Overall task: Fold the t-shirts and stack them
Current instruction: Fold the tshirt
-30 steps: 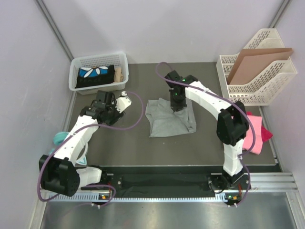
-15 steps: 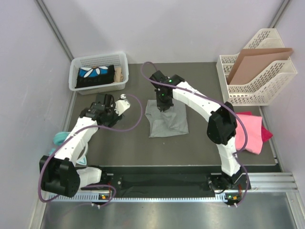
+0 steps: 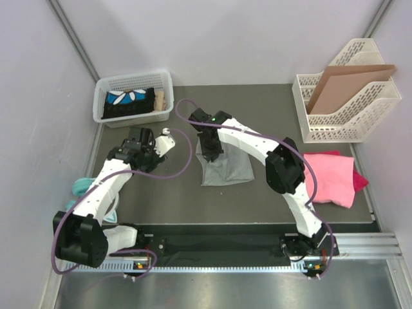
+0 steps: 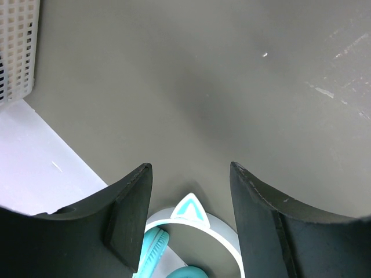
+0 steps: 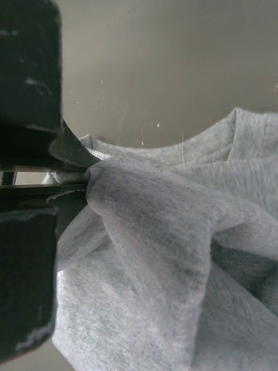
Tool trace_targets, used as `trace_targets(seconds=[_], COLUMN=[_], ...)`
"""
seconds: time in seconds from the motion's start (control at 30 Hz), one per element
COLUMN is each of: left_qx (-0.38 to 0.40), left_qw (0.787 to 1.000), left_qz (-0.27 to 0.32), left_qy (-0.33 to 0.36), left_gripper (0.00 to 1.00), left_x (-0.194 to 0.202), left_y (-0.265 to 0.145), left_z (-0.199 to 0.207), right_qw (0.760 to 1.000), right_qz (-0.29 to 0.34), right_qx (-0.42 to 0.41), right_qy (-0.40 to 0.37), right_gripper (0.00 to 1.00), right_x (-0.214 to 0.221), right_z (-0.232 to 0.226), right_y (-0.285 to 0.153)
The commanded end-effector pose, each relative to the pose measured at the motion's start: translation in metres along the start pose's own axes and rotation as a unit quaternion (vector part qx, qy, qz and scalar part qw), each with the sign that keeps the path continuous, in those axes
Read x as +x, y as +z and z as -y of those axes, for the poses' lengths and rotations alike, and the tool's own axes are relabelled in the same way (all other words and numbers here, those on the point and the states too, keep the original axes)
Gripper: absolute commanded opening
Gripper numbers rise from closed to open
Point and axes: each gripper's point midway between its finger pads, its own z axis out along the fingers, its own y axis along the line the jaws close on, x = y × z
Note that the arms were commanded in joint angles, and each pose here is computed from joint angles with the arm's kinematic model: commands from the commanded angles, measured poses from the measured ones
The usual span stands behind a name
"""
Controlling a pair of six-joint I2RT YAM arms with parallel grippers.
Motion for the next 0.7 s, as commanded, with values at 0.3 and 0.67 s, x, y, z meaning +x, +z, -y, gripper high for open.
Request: trace_targets(seconds=[0.3,0.67], left_qx=[-0.013,-0.016], left_qw=[1.000,0.999], left_qz=[0.012,0.038], left_qy=[-0.001,-0.025], left_gripper=[0.61,0.61], left_x=[0.001,-0.011], left_y=[-0.002,-0.018], left_z=[-0.002,-0.024], right_qw=[0.994,0.981], right_qz=[-0.008,0.023], right_qx=[-0.107,-0.185], right_qy=[-0.027,0.045], right_gripper=[0.66,0.70], right_x=[0.001,-0.031], right_z=[-0.068,-0.020], right_y=[-0.013,-0.060])
